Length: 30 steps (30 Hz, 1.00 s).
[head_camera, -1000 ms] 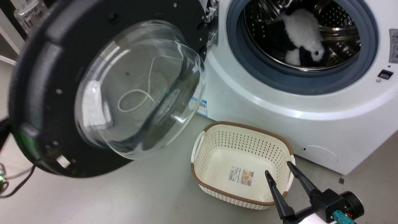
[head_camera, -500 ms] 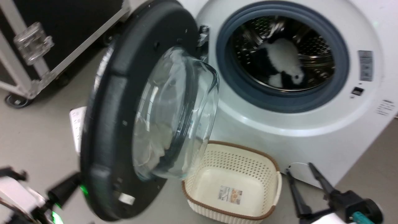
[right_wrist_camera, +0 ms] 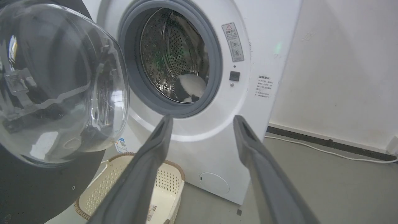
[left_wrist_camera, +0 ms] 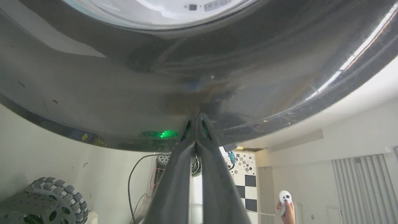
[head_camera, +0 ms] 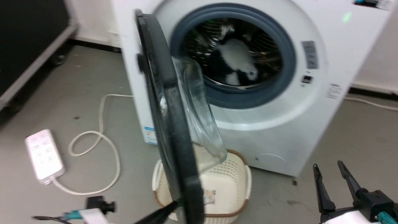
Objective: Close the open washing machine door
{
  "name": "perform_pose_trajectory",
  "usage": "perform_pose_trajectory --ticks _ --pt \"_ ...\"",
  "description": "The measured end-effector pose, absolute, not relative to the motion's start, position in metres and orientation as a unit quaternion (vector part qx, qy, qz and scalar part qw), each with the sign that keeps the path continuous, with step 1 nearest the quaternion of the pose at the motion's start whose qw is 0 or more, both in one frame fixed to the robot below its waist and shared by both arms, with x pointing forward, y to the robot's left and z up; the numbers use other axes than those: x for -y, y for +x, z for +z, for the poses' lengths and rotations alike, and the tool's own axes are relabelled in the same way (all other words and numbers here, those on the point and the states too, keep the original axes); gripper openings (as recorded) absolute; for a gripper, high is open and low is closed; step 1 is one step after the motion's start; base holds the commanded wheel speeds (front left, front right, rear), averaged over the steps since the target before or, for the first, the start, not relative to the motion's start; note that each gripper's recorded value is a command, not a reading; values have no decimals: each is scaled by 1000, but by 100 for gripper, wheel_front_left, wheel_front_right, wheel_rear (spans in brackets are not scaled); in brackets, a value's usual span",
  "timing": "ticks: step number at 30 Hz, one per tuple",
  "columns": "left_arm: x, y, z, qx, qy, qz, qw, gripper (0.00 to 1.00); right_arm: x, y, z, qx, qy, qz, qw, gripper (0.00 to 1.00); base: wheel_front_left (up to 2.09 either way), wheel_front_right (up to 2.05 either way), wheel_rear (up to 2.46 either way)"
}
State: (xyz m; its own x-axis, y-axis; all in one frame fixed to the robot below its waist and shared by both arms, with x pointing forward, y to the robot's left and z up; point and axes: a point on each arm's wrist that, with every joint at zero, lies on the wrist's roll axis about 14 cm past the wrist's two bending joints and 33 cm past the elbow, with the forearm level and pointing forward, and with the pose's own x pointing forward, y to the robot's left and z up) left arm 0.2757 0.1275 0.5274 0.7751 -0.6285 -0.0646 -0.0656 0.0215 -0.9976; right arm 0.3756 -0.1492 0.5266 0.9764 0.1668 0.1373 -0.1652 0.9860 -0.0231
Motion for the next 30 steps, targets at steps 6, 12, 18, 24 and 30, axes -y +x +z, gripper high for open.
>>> perform_pose_trajectory --ticks 6,12,18,24,30 --pt "-55 309 516 -296 -688 -252 613 0 191 361 515 52 -14 21 998 100 0 0 0" --pt "-9 364 516 -285 -694 -267 605 0 230 348 504 31 -21 -40 998 100 0 0 0" --pt "49 410 527 -285 -707 -297 574 0 265 328 493 8 -24 -99 995 100 0 0 0" --pt "83 449 514 -287 -734 -261 558 0 282 310 481 -17 -20 -135 990 100 0 0 0" --pt "81 459 508 -275 -727 -240 581 0 276 311 481 -15 -12 -127 992 100 0 0 0"
